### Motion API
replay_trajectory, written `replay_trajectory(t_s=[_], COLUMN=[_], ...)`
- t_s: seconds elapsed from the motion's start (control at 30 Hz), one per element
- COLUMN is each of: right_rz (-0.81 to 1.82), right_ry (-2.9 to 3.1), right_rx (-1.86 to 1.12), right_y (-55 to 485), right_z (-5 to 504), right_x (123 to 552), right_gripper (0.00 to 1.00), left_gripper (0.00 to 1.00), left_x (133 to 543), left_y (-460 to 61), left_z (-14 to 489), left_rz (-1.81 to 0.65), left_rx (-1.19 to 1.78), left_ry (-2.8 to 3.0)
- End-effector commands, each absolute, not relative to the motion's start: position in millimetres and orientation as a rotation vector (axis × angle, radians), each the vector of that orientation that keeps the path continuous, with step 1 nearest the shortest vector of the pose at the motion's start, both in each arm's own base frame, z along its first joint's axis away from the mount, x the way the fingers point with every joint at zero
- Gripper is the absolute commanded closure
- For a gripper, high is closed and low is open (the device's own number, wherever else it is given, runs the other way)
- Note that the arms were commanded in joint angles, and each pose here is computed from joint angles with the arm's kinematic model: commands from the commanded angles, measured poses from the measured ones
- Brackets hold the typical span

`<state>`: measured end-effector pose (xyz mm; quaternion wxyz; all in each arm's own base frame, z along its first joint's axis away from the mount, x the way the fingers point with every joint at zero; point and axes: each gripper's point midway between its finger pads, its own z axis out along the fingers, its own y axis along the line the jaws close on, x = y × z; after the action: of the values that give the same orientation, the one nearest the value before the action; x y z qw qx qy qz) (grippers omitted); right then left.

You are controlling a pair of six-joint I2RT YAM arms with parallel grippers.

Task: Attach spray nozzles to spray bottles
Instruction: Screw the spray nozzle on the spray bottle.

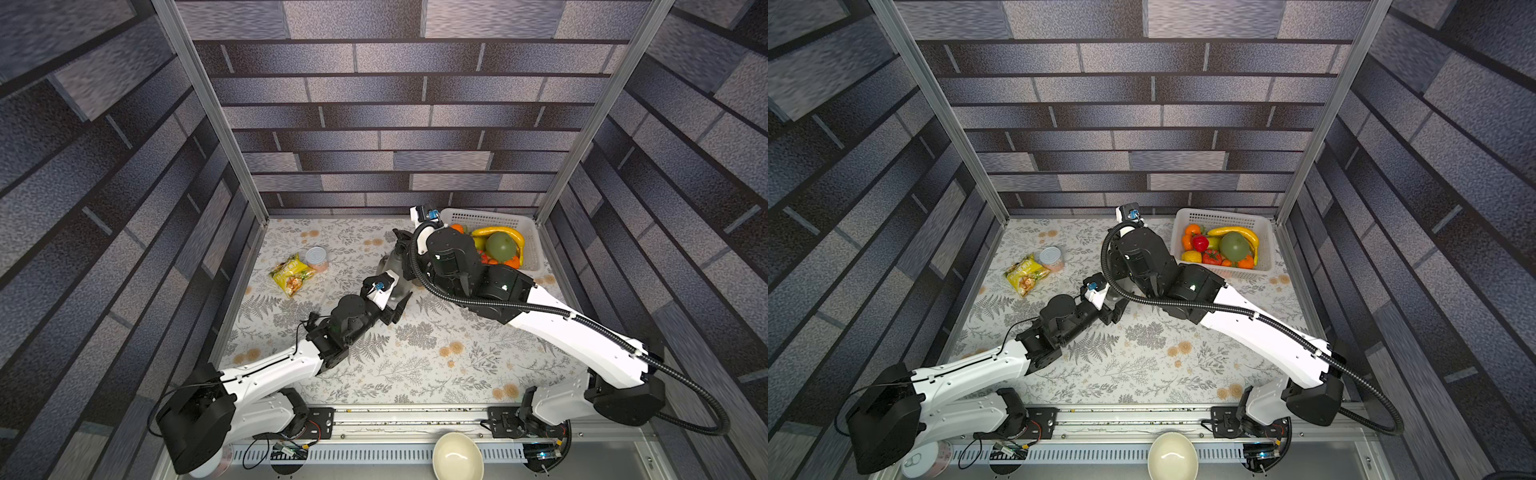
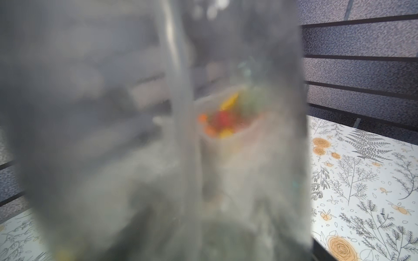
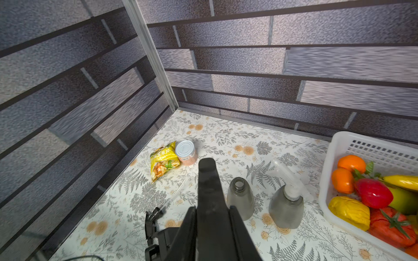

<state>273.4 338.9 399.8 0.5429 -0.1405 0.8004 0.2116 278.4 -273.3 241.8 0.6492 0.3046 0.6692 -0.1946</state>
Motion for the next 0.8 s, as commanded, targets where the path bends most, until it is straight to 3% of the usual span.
replay_trajectory(t_s=[0.0,0.77], right_rz=[0.393,0.442], right_ry=[2.008,1.876], right_rx=[-0.297,-0.250], right_y=[343.4,349.7], right_z=[357.1,412.2], right_x=[277.1,279.0], right_gripper=[0.78,0.65], left_gripper=[0.26,0.25], left_x=[265.4,268.0], left_y=[-283.0,-282.0], left_z=[347.2,297.5], left_rz=[-0.479,-0.407], left_rx=[0.615,0.642], left_ry=[1.185,1.279])
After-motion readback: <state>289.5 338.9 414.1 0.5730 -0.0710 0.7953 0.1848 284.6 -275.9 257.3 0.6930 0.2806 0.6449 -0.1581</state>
